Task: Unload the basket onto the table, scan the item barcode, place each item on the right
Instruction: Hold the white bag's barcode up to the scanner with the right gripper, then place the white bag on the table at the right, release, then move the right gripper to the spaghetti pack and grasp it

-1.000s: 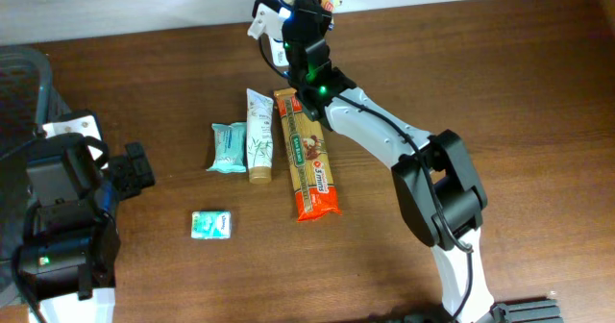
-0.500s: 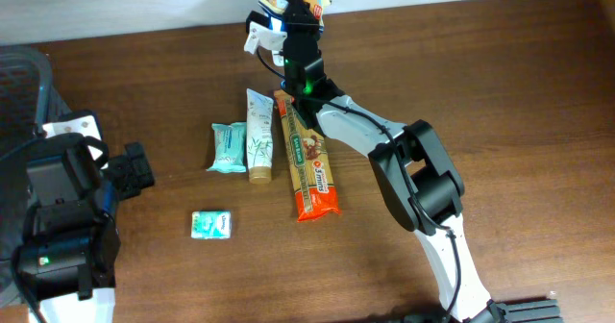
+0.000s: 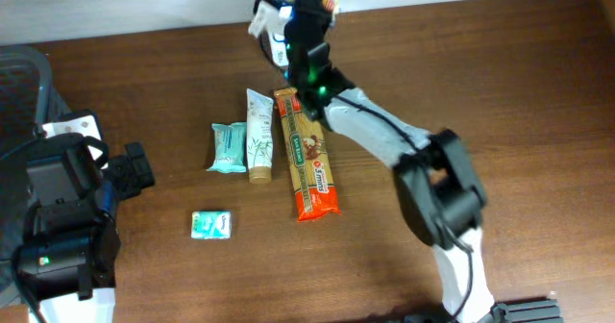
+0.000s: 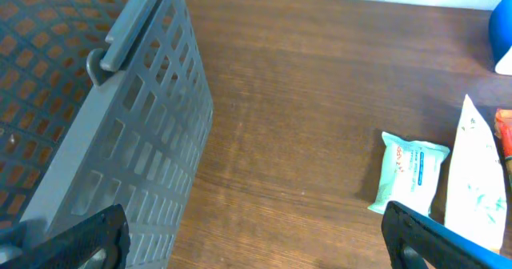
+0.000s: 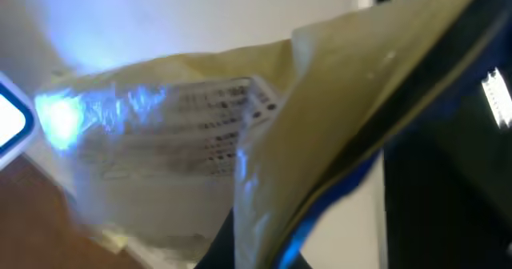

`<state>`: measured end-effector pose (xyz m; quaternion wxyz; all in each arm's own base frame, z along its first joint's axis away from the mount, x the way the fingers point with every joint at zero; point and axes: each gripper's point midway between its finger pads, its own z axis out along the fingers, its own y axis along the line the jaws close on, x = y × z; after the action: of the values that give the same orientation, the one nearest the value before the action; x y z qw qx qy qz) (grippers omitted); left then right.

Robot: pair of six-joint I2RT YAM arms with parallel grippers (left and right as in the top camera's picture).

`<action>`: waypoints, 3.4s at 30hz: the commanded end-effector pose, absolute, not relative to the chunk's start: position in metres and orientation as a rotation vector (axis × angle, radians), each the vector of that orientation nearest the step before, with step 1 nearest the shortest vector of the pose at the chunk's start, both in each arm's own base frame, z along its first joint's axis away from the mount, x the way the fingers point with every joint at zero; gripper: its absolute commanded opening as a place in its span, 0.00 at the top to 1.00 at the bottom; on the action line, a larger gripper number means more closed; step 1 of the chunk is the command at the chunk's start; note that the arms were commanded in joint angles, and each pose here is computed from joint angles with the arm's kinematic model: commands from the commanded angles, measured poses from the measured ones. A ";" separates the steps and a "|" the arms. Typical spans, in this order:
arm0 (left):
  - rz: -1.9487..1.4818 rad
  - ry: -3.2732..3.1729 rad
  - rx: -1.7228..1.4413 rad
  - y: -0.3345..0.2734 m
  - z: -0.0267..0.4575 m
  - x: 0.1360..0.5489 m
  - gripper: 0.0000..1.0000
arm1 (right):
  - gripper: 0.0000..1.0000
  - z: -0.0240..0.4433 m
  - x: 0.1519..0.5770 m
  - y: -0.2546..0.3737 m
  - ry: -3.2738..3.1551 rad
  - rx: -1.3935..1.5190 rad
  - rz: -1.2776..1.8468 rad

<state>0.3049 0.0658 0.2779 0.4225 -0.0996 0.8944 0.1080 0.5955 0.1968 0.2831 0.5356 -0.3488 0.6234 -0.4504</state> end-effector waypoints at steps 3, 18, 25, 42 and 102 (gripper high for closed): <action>0.278 2.211 -0.272 0.069 0.287 0.304 0.01 | 0.96 0.377 0.510 0.156 1.738 -0.476 -0.600; 0.278 2.211 -0.272 0.069 0.287 0.304 0.01 | 0.96 0.210 0.428 -0.083 2.424 0.209 0.629; 0.278 2.211 -0.272 0.069 0.287 0.304 0.01 | 0.96 0.108 0.428 -0.145 2.503 0.471 0.711; 0.278 2.211 -0.272 0.069 0.287 0.304 0.01 | 0.01 0.169 0.425 -0.140 2.539 0.796 0.807; 0.278 2.211 -0.272 0.069 0.287 0.304 0.01 | 0.96 0.097 0.437 0.174 2.927 -0.200 0.594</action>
<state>0.3053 0.0660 0.2791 0.4241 -0.0999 0.8936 0.1081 0.4218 0.2169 0.0370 -0.0170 -0.0769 0.9490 0.3052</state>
